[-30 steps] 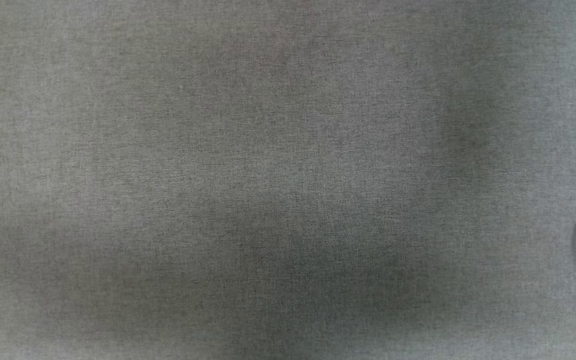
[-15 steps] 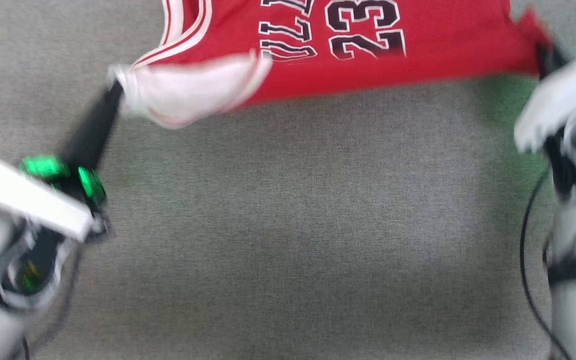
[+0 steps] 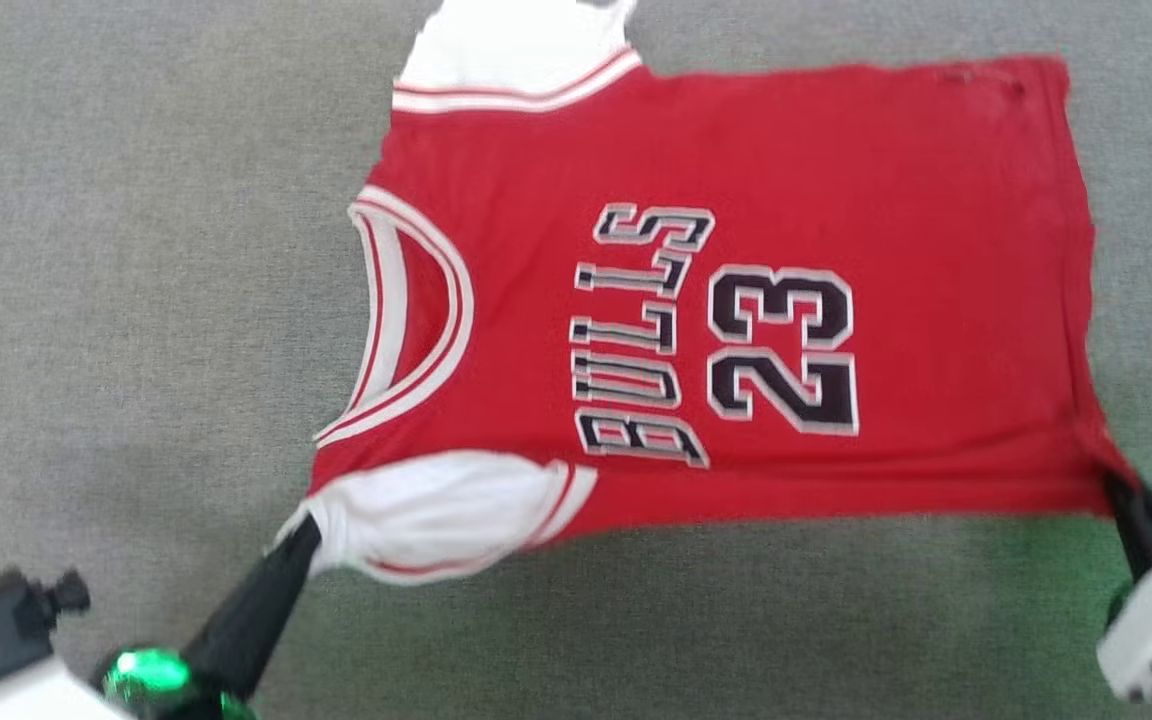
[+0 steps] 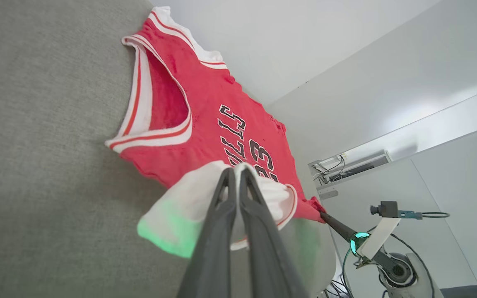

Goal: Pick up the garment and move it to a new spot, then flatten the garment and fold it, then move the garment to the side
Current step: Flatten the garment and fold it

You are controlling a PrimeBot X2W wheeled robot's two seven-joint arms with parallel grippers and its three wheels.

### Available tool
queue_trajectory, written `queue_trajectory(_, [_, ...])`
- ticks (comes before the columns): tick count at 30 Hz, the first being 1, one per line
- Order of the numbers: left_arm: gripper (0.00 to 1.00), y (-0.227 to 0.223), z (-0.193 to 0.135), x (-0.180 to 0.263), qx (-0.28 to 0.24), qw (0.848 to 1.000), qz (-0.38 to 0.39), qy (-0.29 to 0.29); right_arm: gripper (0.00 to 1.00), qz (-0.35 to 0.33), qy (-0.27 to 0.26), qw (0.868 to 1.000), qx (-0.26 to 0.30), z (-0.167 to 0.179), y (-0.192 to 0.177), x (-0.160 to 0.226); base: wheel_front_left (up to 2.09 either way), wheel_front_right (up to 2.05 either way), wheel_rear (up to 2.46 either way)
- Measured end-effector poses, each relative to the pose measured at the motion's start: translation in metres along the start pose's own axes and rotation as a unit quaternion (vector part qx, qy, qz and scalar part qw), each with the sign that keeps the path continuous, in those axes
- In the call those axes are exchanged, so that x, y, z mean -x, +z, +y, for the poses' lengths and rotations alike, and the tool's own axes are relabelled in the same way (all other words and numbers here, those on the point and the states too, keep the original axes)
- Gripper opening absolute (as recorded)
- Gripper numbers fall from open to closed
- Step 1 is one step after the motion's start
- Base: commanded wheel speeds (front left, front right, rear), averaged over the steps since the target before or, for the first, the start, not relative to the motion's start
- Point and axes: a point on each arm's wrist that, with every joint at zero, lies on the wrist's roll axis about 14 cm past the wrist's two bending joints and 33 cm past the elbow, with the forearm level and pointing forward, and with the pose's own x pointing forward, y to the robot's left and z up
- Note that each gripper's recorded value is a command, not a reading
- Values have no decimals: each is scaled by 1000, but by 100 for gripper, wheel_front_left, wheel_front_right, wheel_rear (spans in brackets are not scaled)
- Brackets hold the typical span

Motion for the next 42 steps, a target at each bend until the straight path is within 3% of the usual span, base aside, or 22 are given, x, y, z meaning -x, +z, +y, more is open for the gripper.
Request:
queue_trajectory(7, [0, 4, -22, -1, -27, 999, 7, -40, 0, -10, -6, 1000, -16, -6, 0, 21, 0, 0, 0])
queue_trajectory(12, [0, 19, -39, -30, -71, 993, 22, -91, 0, -41, 0, 999, -20, -1, 25, 7, 0, 0, 0])
queue_trajectory(18, [0, 48, -35, -78, -94, 989, 22, -109, 0, -65, -3, 998, -15, 1, 48, -23, 0, 0, 0])
queue_trajectory(25, [0, 47, 8, -119, -94, 992, 61, -65, 0, -46, -7, 999, -29, -3, 33, -56, 0, 0, 0])
queue_trajectory(35, [0, 35, 62, -133, -106, 991, 79, 2, 0, -55, -16, 997, -44, -10, 18, -73, 0, 0, 0])
queue_trajectory(36, [22, 35, 65, -132, -120, 989, 81, 5, 0, -58, -15, 997, -43, -9, 19, -74, 0, 0, 0])
queue_trajectory(37, [38, 33, 66, -130, -137, 987, 88, 5, 0, -60, -15, 997, -41, -9, 20, -73, 0, 0, 0])
queue_trajectory(38, [59, 32, 67, -128, -154, 984, 93, 5, 25, -62, -16, 997, -39, -9, 20, -73, 0, 0, 0])
queue_trajectory(39, [100, 31, 67, -125, -166, 982, 96, 4, 49, -64, -16, 997, -38, -8, 21, -72, 0, 0, 0])
queue_trajectory(40, [100, 31, 67, -125, -166, 982, 96, 4, 100, -64, -16, 997, -38, -8, 21, -72, 0, 0, 0])
queue_trajectory(42, [100, 35, 67, -121, -188, 978, 92, 4, 100, -73, -19, 997, -34, -9, 25, -68, 0, 0, 0])
